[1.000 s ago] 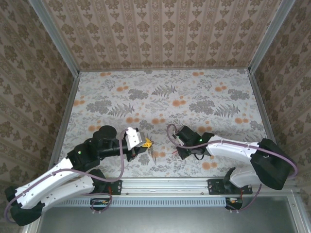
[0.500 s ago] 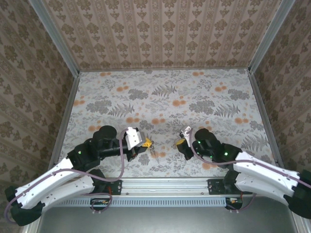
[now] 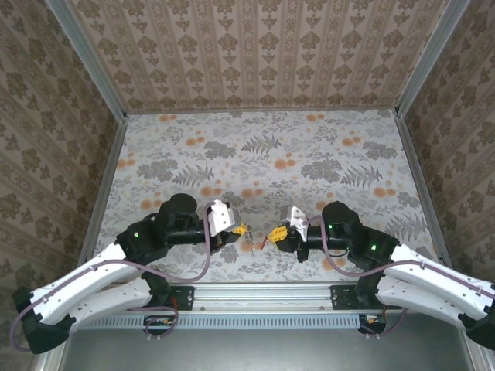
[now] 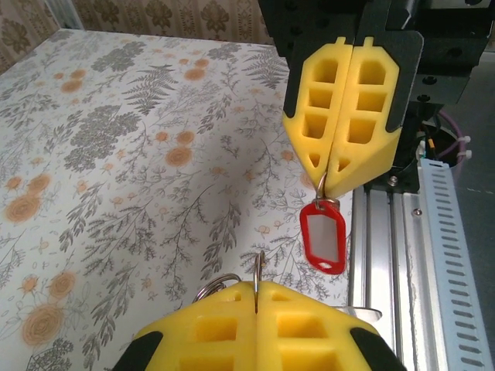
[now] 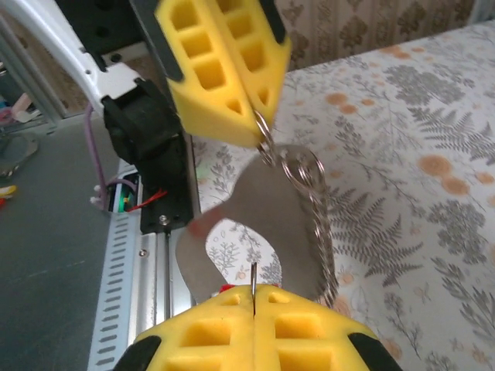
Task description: Put the keys on the keyring
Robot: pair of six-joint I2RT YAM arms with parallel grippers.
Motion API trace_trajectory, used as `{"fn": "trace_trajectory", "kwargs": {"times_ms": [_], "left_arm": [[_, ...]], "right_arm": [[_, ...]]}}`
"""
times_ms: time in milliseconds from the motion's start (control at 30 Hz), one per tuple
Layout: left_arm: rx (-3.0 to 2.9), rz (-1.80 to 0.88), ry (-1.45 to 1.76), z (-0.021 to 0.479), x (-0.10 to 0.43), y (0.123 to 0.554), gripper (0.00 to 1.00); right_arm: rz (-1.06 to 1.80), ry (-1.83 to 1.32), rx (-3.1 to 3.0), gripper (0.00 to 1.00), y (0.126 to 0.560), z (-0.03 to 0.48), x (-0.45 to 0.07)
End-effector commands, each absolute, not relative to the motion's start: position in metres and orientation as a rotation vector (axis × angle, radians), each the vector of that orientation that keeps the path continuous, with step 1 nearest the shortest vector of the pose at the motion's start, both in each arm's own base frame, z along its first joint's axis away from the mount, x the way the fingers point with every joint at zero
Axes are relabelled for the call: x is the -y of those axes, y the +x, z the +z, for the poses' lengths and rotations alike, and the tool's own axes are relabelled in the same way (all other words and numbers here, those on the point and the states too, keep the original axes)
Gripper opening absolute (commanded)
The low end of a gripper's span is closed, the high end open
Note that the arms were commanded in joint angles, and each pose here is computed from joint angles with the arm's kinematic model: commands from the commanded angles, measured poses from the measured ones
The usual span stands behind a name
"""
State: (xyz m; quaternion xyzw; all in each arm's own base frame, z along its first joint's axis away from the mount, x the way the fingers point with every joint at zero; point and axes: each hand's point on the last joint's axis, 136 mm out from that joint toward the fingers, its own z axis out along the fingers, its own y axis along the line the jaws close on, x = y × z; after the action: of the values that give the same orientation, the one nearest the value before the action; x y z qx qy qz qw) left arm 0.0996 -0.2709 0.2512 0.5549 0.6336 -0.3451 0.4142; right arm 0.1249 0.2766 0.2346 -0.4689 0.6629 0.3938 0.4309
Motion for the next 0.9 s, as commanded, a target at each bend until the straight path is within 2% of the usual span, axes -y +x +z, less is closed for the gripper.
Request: {"fn": "trace_trajectory", "kwargs": {"times_ms": [0,867], "left_arm": [[-1.539,-0.886,1.434,0.265,0.274,0.095,0.00],[-1.542,-0.872,1.503,0.252,0.282,0.091,0.00]], "right_arm": [[1.035,-1.223,-1.593,0.00,0.117,0.250,-0.286],[1.034,-1.248,-1.712,0.00,0.122,0.251,-0.307]]}}
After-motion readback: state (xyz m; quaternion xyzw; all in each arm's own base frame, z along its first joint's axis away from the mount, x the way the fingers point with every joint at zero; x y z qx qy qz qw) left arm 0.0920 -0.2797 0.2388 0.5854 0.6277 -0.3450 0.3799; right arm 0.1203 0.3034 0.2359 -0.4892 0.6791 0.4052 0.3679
